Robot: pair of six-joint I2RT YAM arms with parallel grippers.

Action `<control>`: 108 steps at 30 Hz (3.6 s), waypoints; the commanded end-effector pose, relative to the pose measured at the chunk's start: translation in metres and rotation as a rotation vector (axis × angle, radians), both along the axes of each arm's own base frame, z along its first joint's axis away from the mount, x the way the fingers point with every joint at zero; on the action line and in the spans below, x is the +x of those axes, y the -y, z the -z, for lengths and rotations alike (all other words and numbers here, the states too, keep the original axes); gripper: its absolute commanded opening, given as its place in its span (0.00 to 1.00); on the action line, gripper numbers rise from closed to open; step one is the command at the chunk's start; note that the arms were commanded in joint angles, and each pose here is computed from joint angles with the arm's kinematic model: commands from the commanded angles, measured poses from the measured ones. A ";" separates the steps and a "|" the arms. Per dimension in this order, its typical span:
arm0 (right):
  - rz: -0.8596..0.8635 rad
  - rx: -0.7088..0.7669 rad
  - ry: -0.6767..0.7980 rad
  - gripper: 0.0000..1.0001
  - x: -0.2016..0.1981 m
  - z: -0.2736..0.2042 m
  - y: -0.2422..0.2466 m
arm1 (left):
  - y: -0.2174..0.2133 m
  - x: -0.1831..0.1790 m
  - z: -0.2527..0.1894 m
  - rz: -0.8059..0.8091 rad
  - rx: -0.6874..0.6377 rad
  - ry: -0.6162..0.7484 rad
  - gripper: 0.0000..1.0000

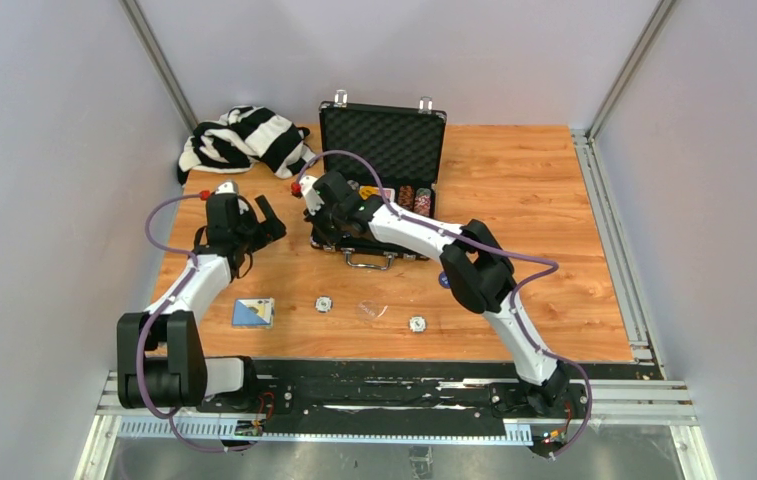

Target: Pack up texas hold em set

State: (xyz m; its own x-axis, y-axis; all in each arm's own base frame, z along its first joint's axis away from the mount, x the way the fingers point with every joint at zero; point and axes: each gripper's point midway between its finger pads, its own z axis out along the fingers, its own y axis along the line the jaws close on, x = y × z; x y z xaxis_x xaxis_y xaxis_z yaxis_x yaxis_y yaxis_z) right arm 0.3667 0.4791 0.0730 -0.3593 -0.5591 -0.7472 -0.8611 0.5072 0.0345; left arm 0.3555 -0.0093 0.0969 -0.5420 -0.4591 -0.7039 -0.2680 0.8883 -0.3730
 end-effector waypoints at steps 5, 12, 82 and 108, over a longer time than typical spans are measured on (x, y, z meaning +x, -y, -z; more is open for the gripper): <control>-0.017 -0.039 -0.013 0.01 0.003 0.019 -0.006 | 0.000 -0.011 0.004 0.022 0.011 -0.003 0.98; 0.037 -0.115 0.050 0.01 0.018 0.029 0.010 | 0.004 -0.010 0.002 0.040 -0.002 0.002 0.98; 0.596 -0.040 0.048 0.79 -0.096 -0.039 0.270 | 0.090 -0.025 -0.059 0.111 0.378 0.222 0.99; 0.961 -0.121 -0.202 0.83 -0.152 0.018 0.383 | 0.179 -0.030 -0.030 0.498 0.137 0.114 0.98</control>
State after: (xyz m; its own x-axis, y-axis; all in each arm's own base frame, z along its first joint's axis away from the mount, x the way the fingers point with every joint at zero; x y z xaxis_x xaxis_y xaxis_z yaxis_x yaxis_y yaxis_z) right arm 0.2239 0.1083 0.0632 -0.7903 -0.0849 -0.6068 -0.1345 0.9902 0.0367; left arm 0.3204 -0.1746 0.1117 -0.6151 -0.0518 -0.7868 0.1856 0.9603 -0.2083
